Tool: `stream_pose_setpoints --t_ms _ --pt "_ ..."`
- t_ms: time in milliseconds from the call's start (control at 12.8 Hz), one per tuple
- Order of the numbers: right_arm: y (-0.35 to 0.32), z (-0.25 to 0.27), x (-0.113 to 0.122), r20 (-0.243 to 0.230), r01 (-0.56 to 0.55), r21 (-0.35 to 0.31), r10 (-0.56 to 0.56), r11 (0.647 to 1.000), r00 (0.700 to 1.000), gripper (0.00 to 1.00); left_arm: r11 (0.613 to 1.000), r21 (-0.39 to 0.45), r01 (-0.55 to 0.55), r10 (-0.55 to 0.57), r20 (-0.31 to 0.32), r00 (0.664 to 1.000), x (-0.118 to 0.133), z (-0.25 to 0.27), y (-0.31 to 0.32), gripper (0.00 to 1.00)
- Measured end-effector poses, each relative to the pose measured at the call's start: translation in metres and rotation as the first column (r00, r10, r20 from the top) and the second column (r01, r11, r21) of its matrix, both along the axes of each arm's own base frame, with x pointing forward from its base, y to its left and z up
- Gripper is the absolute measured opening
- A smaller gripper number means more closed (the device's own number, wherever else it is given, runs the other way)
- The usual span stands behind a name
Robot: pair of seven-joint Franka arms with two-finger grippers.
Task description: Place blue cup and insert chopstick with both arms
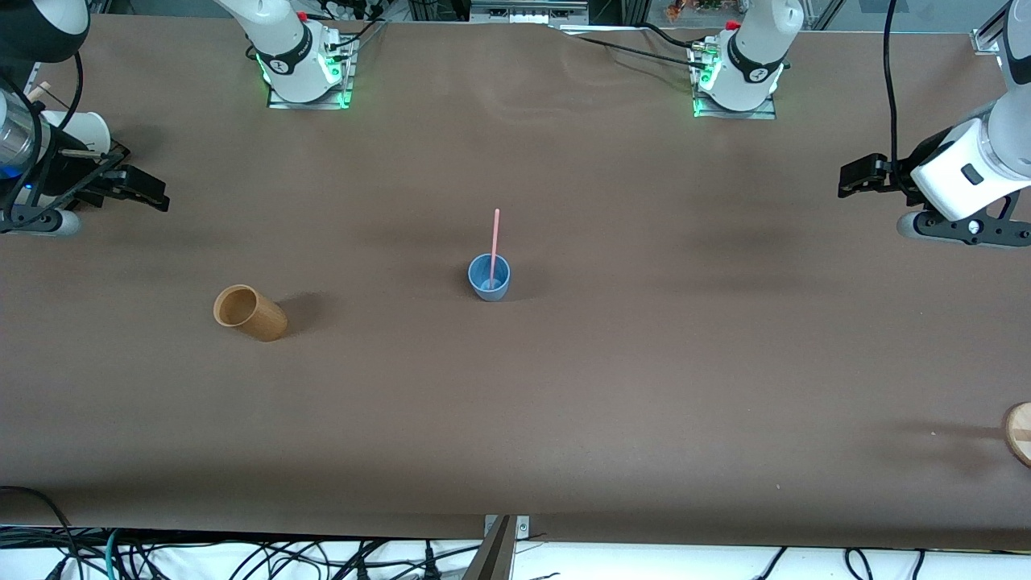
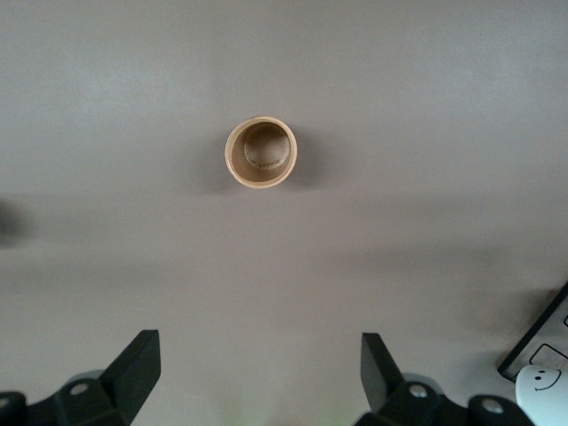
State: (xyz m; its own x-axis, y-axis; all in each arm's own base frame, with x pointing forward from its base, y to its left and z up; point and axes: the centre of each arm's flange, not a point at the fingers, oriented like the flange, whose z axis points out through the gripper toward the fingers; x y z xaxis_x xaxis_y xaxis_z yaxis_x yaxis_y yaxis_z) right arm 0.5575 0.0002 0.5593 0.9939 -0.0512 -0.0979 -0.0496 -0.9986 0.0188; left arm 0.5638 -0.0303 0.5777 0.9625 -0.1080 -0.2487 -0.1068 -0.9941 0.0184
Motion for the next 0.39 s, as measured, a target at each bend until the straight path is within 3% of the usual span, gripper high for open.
stream_pose_setpoints --t_ms 389 --pt "-0.0001 -0.0011 0.0004 -0.003 0.0 0.0 0.0 1.0 1.0 1.0 1.0 0.0 0.0 0.0 0.0 1.0 0.0 0.0 0.0 1.0"
